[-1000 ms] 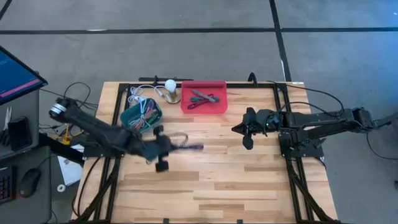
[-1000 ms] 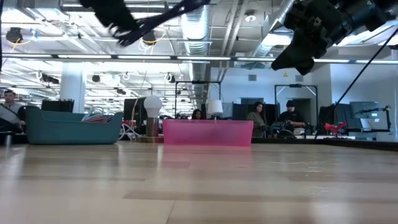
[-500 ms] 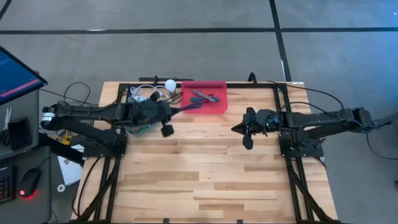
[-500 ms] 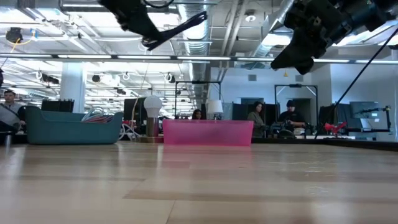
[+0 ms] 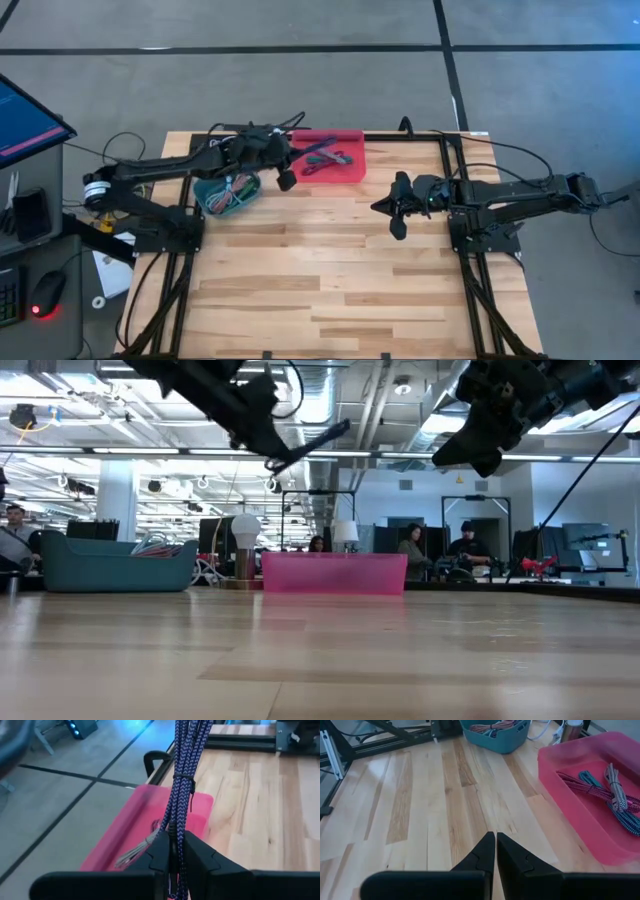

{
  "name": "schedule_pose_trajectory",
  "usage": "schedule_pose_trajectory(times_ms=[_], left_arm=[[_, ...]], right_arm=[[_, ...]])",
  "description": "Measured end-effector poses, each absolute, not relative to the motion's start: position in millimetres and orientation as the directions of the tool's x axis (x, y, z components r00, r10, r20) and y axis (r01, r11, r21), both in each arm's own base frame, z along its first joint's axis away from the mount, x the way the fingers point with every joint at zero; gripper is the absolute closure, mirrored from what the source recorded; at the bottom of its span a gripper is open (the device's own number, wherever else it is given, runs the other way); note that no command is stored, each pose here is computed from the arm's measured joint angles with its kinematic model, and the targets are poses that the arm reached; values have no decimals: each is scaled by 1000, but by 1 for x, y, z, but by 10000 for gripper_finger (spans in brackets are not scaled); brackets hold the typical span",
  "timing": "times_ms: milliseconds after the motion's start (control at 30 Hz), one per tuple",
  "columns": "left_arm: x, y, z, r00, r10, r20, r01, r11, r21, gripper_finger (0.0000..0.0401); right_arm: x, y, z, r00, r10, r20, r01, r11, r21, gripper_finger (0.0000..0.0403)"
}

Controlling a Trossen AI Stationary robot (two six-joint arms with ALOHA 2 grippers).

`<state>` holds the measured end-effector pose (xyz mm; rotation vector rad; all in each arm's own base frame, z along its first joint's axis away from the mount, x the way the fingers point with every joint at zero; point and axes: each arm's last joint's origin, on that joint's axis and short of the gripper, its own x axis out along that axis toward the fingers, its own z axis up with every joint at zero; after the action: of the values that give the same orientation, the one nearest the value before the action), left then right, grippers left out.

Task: Pick & Place USB Port
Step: Put the black and violet USB cable into the pink bin

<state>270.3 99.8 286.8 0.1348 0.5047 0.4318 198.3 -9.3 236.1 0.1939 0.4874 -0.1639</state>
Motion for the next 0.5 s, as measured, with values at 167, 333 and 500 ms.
schedule_pose_trajectory(times_ms=[167,333,500], left_arm=[[288,117,267,798,418,-434,-364,909,205,369],[299,128,250,782,431,-450,-380,902,204,369],[303,139,236,744,472,-474,-431,880,201,369]], right_arm=[[198,-9,236,871,-110,-479,199,970,139,392],[198,-9,236,871,-110,-479,199,970,139,392],[198,-9,236,871,-110,-479,199,970,139,392]])
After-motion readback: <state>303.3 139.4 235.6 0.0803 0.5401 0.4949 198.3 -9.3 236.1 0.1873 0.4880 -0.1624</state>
